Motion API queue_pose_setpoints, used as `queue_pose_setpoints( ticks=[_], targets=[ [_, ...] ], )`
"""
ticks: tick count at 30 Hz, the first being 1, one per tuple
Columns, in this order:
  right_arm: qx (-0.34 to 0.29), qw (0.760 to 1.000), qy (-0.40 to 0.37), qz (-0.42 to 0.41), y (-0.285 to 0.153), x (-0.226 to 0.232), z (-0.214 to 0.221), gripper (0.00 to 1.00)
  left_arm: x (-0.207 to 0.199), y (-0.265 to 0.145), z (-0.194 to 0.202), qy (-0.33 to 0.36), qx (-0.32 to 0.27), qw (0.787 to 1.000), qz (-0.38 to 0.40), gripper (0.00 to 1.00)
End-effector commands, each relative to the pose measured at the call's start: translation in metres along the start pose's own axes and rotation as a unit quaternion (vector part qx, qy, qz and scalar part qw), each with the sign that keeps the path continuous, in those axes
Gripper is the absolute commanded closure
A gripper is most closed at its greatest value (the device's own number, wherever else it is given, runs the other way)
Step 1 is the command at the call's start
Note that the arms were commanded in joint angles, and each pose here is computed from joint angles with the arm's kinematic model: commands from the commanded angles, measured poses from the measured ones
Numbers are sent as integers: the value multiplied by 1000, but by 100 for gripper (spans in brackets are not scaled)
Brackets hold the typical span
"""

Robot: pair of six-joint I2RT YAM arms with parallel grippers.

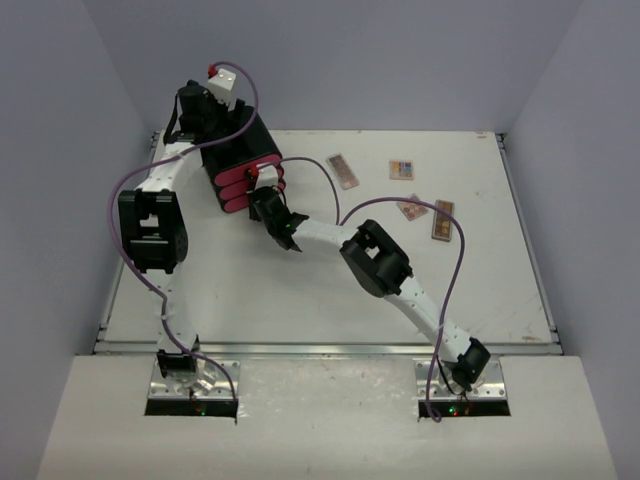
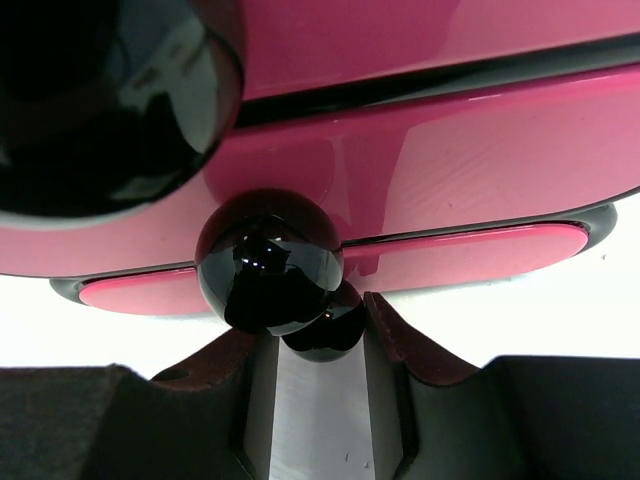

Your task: Organize the makeup

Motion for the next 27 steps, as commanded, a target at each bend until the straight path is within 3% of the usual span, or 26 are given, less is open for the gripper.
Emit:
queue_pose_setpoints(
  ticks=[1, 2, 6, 8, 17, 27],
  targets=[
    [-42, 999, 8, 14, -1, -4, -29, 95, -30, 5, 86, 5, 152, 986, 63, 7],
    [-39, 999, 7, 15, -3, -7, -28, 100, -30, 5, 86, 4, 152, 986, 63, 7],
    [-22, 1000, 1, 7, -26, -18, -14, 100, -30, 5, 87, 7, 155, 986, 60, 7],
    [-34, 999, 9, -10, -41, -17, -28, 100, -29, 4, 87, 8, 156, 986, 60, 7],
    [26, 999, -5, -46, -114, -32, 6, 100, -27, 5, 87, 14, 160, 986, 53, 7],
    [57, 996, -10, -63, -134, -31, 20, 98, -26, 3, 88, 18, 166, 985, 51, 7]
  ],
)
Point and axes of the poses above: each gripper's point midway between its finger pads, its own y axis out along the fingers, its own x axis along the line the jaws close on, z = x × y, the point moved 7 cm from there along -y, back along the fingers
